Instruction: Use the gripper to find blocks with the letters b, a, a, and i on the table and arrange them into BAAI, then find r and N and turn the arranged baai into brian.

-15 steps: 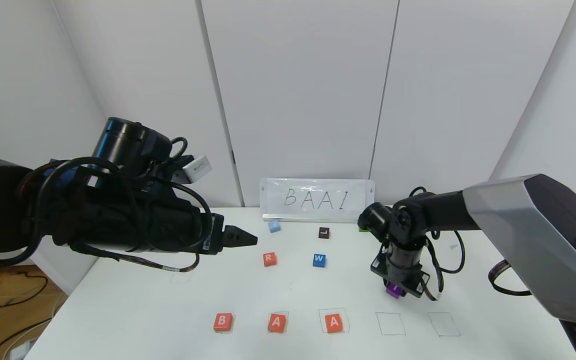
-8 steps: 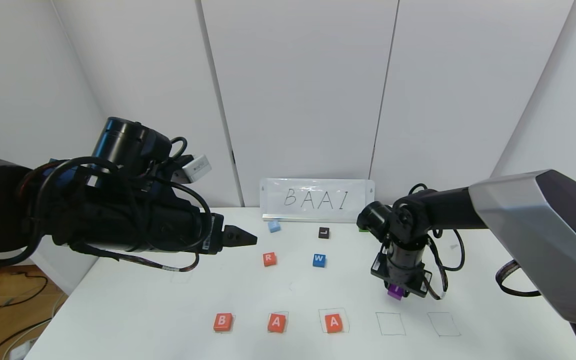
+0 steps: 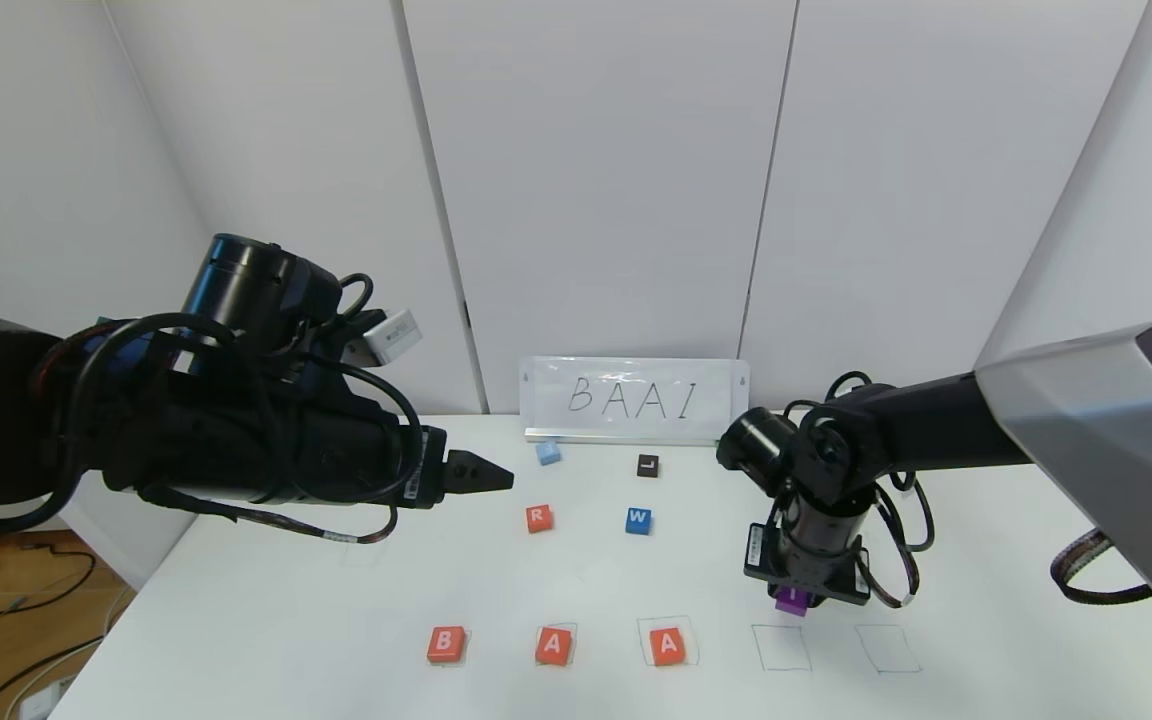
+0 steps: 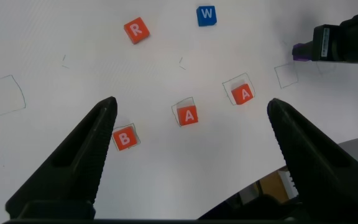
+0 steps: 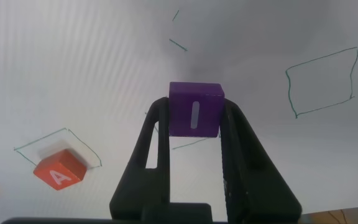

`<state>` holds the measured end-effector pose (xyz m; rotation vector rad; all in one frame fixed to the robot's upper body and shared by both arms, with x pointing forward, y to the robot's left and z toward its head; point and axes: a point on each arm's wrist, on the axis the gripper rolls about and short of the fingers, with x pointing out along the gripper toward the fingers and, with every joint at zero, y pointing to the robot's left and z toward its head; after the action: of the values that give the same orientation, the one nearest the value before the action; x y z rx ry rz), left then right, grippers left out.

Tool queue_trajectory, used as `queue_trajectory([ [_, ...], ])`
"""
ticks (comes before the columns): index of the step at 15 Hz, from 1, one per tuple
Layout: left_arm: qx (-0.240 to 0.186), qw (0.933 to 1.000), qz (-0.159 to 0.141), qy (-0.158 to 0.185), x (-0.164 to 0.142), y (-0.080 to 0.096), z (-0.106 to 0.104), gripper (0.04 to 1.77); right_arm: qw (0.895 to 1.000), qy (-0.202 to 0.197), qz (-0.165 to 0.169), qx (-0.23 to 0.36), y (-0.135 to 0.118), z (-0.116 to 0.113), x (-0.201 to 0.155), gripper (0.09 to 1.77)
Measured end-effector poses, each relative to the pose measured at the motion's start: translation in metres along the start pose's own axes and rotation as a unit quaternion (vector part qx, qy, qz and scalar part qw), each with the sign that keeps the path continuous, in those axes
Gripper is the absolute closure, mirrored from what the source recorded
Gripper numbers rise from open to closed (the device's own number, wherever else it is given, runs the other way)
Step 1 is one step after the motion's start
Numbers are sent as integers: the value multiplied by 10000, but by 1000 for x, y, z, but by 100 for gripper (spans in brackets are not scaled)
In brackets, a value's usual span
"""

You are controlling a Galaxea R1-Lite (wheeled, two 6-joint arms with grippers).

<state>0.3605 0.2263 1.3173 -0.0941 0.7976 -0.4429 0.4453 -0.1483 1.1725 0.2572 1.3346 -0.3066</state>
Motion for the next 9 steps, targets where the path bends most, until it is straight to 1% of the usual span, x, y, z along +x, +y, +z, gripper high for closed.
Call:
queue_trajectory([
  [3, 0, 10000, -7, -1, 0, 0, 0, 9, 9986, -108, 260, -437, -2, -10, -1, 132],
  [5, 0, 10000, -6, 1, 0, 0, 0, 9, 9961, -197, 375, -778, -4, -18, -1, 132],
  [7, 0, 10000, -7, -1, 0, 0, 0, 9, 9929, -261, 436, -1076, -6, -23, 1, 132],
  [9, -2, 10000, -7, -1, 0, 0, 0, 9, 9894, -270, 431, -1360, -11, -28, 3, 132],
])
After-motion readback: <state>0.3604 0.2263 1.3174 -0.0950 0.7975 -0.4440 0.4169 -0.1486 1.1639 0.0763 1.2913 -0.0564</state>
